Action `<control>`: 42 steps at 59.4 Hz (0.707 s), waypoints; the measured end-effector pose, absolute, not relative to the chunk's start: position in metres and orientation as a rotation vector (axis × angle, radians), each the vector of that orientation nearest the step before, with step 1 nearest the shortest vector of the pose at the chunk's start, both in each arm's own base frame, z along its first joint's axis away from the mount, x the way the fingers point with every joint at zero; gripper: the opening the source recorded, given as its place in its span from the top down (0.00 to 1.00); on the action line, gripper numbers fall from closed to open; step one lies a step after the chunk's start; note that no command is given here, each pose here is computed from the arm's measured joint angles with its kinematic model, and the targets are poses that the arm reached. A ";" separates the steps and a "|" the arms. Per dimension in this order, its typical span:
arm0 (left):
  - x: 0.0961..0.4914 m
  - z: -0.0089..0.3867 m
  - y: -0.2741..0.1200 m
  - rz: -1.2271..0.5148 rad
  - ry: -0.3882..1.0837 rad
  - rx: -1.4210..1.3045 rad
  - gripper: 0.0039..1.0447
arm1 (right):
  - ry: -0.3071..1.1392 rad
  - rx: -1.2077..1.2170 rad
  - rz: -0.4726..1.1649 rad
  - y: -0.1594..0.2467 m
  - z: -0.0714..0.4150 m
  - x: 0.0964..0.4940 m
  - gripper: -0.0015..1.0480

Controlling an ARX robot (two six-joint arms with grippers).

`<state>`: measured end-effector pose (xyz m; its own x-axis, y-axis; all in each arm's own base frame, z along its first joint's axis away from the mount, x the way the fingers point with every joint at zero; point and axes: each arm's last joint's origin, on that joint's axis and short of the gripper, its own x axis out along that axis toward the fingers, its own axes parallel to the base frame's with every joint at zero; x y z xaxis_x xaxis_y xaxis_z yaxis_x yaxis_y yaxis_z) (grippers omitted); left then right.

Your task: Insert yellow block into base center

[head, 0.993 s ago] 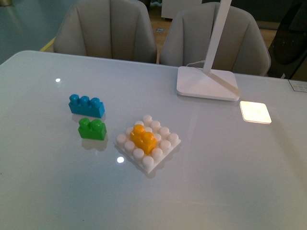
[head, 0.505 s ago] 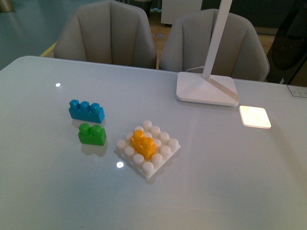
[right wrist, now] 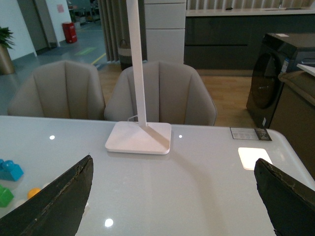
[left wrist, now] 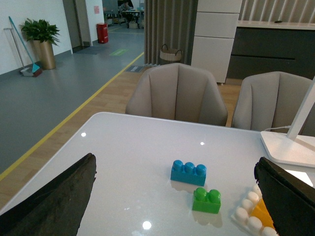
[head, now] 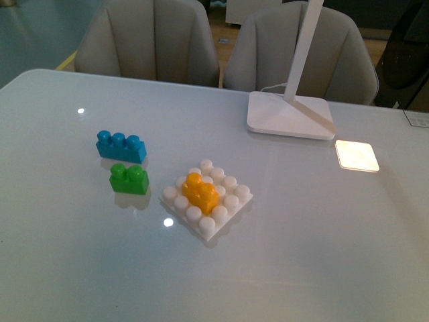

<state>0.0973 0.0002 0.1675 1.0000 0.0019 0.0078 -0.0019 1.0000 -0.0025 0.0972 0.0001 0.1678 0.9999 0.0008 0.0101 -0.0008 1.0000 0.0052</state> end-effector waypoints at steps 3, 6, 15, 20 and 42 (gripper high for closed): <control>0.097 0.168 0.000 0.002 -0.008 -0.002 0.07 | -0.010 0.005 0.001 0.000 0.168 0.097 0.09; 0.097 0.168 0.000 0.002 -0.008 -0.002 0.07 | -0.010 0.005 0.001 0.000 0.168 0.097 0.09; 0.097 0.168 0.000 0.002 -0.008 -0.002 0.07 | -0.010 0.005 0.001 0.000 0.168 0.097 0.09; 0.097 0.168 0.000 0.002 -0.008 -0.002 0.07 | -0.010 0.005 0.001 0.000 0.168 0.097 0.09; 0.097 0.168 0.000 0.002 -0.008 -0.002 0.07 | -0.010 0.005 0.001 0.000 0.168 0.097 0.09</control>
<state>0.0973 0.0002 0.1675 1.0000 0.0019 0.0078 -0.0019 1.0000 -0.0025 0.0972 0.0001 0.1678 0.9999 0.0008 0.0101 -0.0008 1.0000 0.0052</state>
